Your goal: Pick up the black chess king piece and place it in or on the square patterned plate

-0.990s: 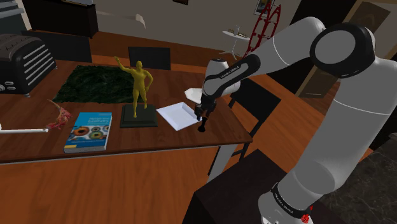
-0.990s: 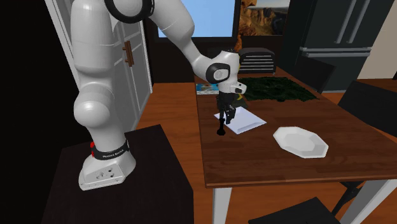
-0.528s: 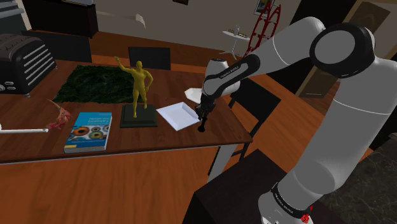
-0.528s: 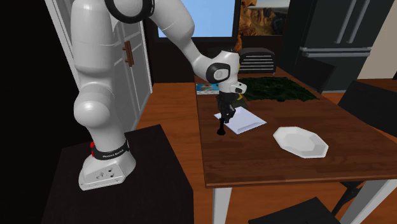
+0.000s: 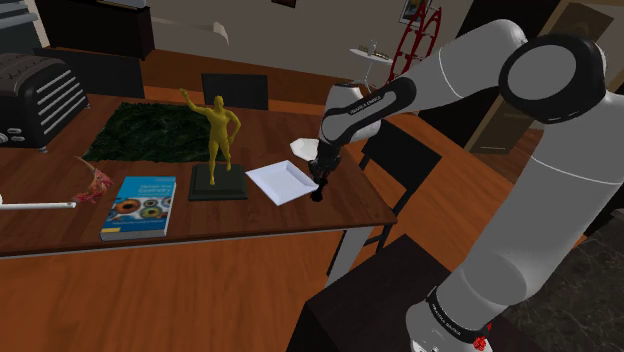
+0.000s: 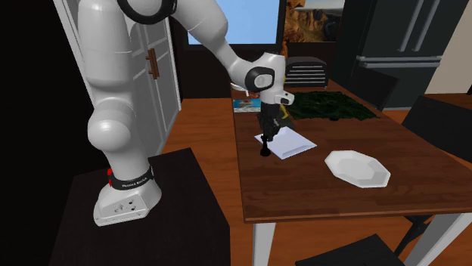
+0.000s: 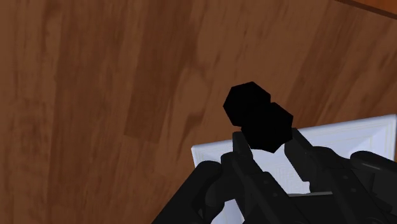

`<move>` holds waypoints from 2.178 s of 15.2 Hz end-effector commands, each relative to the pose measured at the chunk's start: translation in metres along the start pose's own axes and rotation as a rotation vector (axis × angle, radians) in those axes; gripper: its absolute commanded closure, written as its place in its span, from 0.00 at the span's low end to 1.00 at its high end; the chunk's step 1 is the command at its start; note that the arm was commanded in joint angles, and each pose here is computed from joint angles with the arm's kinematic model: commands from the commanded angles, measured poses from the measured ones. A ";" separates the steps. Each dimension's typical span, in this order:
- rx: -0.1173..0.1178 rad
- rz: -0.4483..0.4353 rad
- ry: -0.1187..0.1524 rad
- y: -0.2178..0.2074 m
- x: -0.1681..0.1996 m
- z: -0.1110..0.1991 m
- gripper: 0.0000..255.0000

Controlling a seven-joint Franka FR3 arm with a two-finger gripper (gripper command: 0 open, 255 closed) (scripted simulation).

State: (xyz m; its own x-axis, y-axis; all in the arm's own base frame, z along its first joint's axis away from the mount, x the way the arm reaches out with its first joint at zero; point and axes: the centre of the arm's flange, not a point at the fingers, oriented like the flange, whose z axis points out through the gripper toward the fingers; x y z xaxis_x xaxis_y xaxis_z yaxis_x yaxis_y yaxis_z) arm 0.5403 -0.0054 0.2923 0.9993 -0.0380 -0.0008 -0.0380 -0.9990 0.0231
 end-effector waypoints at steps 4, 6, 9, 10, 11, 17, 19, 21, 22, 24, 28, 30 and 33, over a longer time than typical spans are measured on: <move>0.000 0.000 0.000 0.000 -0.001 -0.026 1.00; 0.000 0.000 0.000 0.001 -0.001 -0.037 1.00; 0.000 0.000 0.000 0.001 -0.001 -0.053 1.00; 0.000 0.000 0.000 0.001 -0.001 -0.058 1.00; 0.000 0.000 0.000 0.001 -0.001 -0.063 1.00; 0.000 0.000 0.000 -0.021 0.059 -0.079 1.00; 0.000 0.000 0.000 -0.030 0.083 -0.085 1.00; 0.000 0.000 0.000 -0.039 0.108 -0.091 1.00; 0.000 0.000 0.000 -0.043 0.120 -0.094 1.00; 0.000 0.000 0.000 -0.052 0.144 -0.100 1.00; 0.000 0.000 0.000 -0.057 0.156 -0.087 1.00; 0.000 0.000 0.000 -0.057 0.156 -0.076 1.00; 0.000 0.000 0.000 -0.058 0.156 -0.061 1.00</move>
State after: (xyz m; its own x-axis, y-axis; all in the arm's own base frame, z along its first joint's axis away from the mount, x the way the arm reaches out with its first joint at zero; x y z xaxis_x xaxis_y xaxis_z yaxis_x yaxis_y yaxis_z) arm 0.6983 0.0476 0.3570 0.9993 -0.0378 -0.0017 -0.0378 -0.9990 0.0230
